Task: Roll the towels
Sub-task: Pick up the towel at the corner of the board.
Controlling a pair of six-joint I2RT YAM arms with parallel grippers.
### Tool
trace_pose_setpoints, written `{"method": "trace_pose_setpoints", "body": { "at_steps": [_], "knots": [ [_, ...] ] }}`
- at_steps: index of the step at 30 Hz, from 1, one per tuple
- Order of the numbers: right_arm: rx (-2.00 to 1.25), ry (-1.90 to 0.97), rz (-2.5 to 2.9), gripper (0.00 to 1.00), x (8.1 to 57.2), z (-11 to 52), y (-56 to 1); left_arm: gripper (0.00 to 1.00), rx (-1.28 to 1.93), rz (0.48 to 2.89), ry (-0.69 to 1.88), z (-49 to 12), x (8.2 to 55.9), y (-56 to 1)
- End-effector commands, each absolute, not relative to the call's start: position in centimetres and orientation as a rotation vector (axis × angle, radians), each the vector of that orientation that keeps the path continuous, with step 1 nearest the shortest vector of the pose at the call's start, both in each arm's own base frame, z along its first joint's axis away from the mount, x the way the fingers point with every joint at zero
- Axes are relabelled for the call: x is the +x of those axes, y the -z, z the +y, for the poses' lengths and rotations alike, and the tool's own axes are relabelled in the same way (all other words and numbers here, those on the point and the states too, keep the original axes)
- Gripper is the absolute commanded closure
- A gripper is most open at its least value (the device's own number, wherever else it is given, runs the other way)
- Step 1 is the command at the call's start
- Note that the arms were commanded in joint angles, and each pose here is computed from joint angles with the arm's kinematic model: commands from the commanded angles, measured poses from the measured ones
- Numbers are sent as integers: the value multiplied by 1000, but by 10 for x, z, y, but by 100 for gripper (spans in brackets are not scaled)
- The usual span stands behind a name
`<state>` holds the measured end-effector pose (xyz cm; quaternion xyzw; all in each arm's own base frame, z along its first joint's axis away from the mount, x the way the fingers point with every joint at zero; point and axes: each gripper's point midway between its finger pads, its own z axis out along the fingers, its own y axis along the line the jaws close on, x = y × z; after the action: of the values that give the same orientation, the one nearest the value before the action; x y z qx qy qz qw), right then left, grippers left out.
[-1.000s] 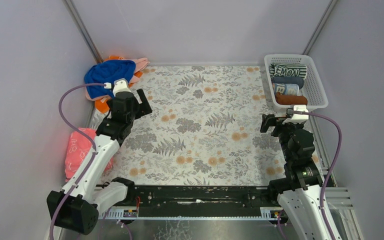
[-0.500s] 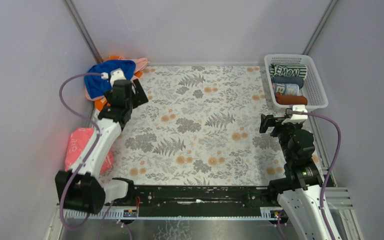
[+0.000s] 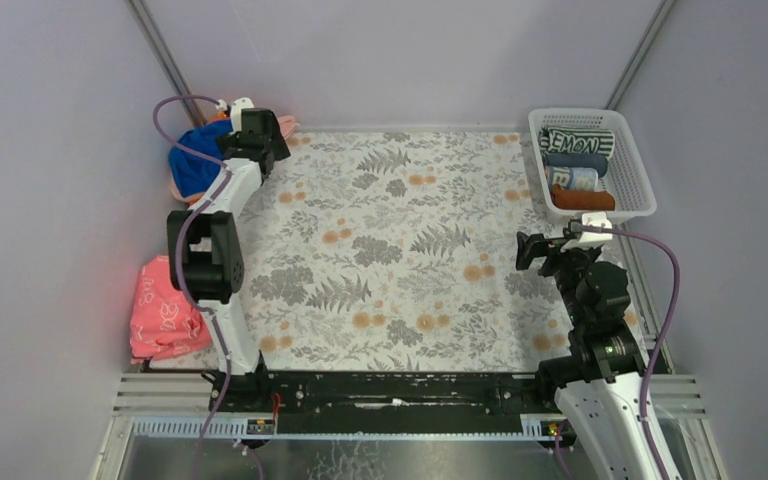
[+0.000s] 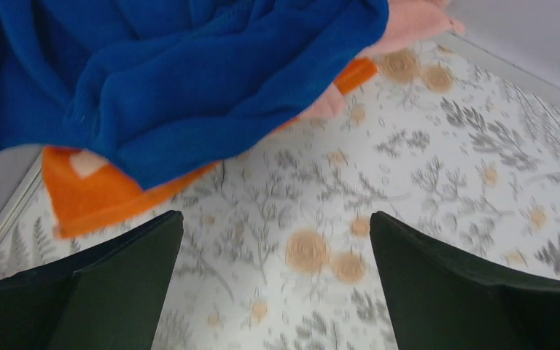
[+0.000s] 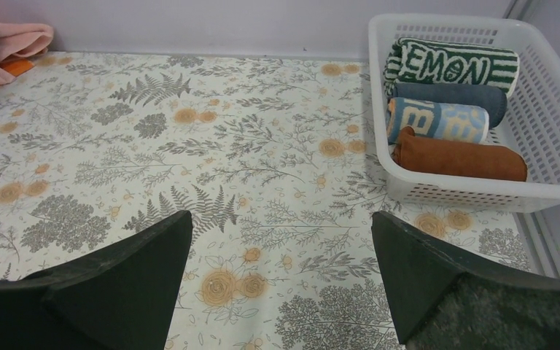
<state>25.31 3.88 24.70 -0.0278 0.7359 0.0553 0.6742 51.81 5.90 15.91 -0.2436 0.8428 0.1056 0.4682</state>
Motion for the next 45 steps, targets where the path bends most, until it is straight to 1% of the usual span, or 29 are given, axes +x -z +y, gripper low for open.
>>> {"method": "trace_pose_setpoints", "body": {
  "at_steps": [1,6,7,9,11,14,16,20,22,23,25,26,27,29,30,31,34,36,40,45],
  "knots": [
    [-95,-151,1615,1,257,46,-258,2,-586,1991,-350,89,566,-156],
    [-109,-146,1650,1,260,47,-251,6,-569,2045,-417,110,600,-113],
    [-111,-143,1660,1,261,47,-248,8,-570,2054,-435,115,604,-106],
    [-112,-139,1674,1,262,47,-246,14,-578,2067,-452,124,610,-96],
    [-117,-136,1685,1,263,47,-243,26,-589,2072,-458,135,613,-89],
    [-119,-134,1693,1,264,48,-241,51,-595,2066,-460,141,612,-94],
    [-122,-137,1695,1,265,48,-241,66,-579,2055,-452,140,608,-105],
    [-129,-149,1690,1,264,50,-242,79,-571,2011,-406,133,595,-134],
    [-130,-154,1683,1,263,51,-244,94,-561,1996,-372,128,588,-147],
    [-131,-157,1681,1,263,52,-244,99,-557,1995,-365,127,585,-151],
    [-132,-164,1676,1,262,53,-245,100,-556,1985,-363,125,580,-160],
    [-134,-169,1673,1,262,53,-246,97,-557,1982,-368,126,576,-163],
    [-136,-176,1669,1,262,54,-247,92,-556,1975,-373,126,574,-169],
    [-136,-182,1665,1,261,55,-248,91,-558,1985,-387,127,569,-170],
    [-135,-182,1662,1,261,55,-249,93,-561,1994,-393,128,567,-170],
    [-135,-183,1663,1,260,55,-249,99,-557,1999,-388,126,566,-172],
    [-135,-187,1663,1,260,55,-249,100,-523,1980,-331,114,563,-193],
    [-138,-191,1658,1,259,56,-250,100,-491,1943,-282,100,562,-221],
    [-138,-194,1649,1,259,56,-253,100,-386,1879,-100,40,555,-286],
    [-137,-205,1628,1,256,57,-259,100,-175,1784,77,-68,527,-369]
  ]
}}
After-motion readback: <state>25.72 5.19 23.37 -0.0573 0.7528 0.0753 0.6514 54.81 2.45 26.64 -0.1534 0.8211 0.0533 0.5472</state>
